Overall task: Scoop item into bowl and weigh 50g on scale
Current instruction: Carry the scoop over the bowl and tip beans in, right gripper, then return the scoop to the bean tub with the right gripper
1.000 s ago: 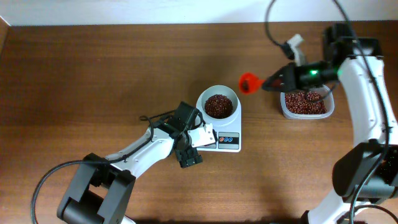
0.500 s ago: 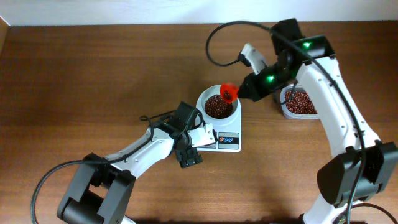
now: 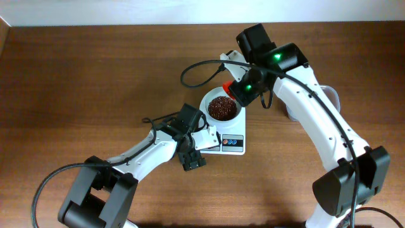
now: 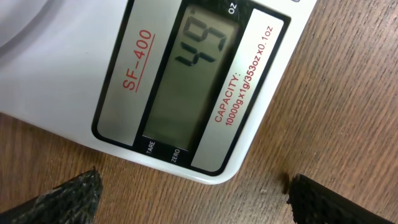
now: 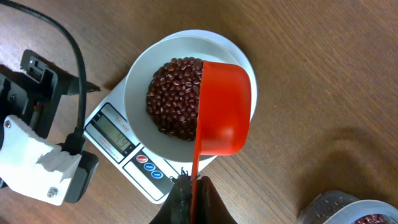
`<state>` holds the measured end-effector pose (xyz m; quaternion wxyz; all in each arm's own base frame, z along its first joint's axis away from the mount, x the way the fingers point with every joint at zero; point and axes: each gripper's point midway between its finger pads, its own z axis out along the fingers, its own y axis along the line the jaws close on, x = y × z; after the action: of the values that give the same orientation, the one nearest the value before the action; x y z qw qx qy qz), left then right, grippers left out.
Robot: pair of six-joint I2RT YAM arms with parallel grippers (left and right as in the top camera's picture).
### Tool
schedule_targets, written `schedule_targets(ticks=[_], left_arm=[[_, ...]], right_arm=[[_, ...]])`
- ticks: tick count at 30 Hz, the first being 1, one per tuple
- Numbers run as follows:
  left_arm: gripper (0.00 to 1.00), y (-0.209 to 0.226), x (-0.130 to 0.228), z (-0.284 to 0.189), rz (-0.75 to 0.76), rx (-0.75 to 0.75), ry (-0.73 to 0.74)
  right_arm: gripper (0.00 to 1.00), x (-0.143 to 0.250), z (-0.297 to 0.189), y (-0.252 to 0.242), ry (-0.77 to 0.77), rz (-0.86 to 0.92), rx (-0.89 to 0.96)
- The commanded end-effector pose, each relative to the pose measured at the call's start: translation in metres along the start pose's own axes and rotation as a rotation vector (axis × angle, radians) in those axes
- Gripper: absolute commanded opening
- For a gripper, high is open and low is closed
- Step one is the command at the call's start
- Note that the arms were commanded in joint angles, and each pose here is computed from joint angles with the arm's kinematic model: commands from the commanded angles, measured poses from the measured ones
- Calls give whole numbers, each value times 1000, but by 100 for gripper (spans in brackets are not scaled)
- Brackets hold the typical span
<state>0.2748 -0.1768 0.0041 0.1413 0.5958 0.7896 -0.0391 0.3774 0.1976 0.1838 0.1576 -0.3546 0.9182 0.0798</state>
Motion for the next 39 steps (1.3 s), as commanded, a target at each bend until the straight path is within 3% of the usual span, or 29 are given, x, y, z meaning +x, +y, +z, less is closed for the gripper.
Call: schedule_targets(ticks=[1, 12, 28, 35, 39], left_arm=[[99, -3, 3, 3, -6, 11, 11], [99, -3, 3, 3, -6, 11, 11], [99, -3, 3, 3, -6, 11, 11], [99, -3, 3, 3, -6, 11, 11], [99, -3, 3, 3, -6, 11, 11]], right_arm=[[4, -12, -19, 8, -73, 14, -51], [4, -15, -28, 20, -132, 65, -242], [4, -17, -61, -3, -280, 215, -499], [4, 24, -69, -54, -231, 415, -462], [4, 73, -75, -103, -167, 591, -364]])
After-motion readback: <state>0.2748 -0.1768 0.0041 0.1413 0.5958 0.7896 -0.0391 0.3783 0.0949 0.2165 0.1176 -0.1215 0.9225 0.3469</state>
